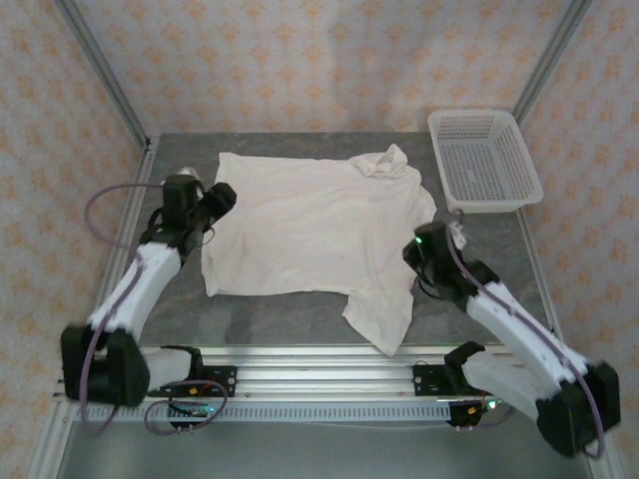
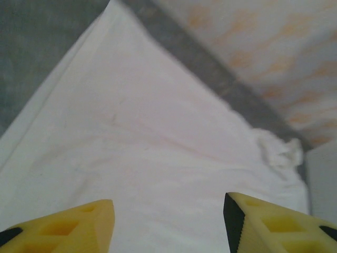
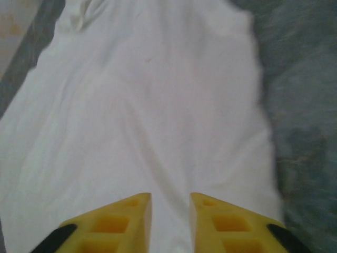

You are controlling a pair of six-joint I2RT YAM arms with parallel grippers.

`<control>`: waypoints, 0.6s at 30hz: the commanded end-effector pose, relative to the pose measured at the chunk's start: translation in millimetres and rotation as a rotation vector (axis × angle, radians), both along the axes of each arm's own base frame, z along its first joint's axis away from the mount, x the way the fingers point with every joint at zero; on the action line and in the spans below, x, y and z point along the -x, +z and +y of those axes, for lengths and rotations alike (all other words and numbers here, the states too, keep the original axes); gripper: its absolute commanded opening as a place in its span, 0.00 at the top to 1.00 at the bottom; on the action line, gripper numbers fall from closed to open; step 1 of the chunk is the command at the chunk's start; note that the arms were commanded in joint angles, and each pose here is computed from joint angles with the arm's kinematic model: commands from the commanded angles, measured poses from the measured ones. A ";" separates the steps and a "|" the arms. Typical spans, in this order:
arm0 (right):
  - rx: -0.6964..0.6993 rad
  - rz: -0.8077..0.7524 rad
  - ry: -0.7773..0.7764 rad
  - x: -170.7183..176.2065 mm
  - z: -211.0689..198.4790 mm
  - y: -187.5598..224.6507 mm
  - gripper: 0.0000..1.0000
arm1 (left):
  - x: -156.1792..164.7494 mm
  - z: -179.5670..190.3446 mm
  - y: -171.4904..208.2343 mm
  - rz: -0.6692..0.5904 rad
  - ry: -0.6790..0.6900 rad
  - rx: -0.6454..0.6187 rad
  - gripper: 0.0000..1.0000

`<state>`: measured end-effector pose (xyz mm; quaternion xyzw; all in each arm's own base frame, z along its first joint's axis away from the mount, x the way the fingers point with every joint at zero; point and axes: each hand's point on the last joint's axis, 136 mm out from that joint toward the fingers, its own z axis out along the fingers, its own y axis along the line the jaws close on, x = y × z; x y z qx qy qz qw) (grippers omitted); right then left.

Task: Fold the inside-out t-shirt

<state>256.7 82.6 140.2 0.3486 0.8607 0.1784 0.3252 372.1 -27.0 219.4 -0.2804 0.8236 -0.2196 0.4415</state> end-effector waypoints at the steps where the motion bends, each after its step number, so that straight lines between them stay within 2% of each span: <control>1: 0.127 0.172 -0.014 53.9 -35.7 -51.3 0.63 | 57.3 2.6 -24.1 0.126 -0.023 -0.067 0.41; 4: 0.045 0.252 0.102 74.8 -16.7 -73.3 0.57 | 86.2 2.8 -24.8 0.150 -0.029 -0.074 0.40; 7: -0.047 0.366 0.228 100.4 8.5 -91.1 0.57 | 104.5 2.6 -33.3 0.185 -0.038 -0.076 0.40; 9: -0.044 0.461 0.245 122.8 10.9 -99.2 0.57 | 112.2 5.3 -39.0 0.214 -0.029 -0.087 0.40; 13: -0.047 0.581 0.280 156.8 20.5 -106.4 0.56 | 117.9 14.3 -45.4 0.260 0.025 -0.101 0.40; 18: -0.051 0.591 0.348 172.4 45.7 -105.5 0.51 | 117.3 23.8 -45.6 0.278 0.076 -0.127 0.40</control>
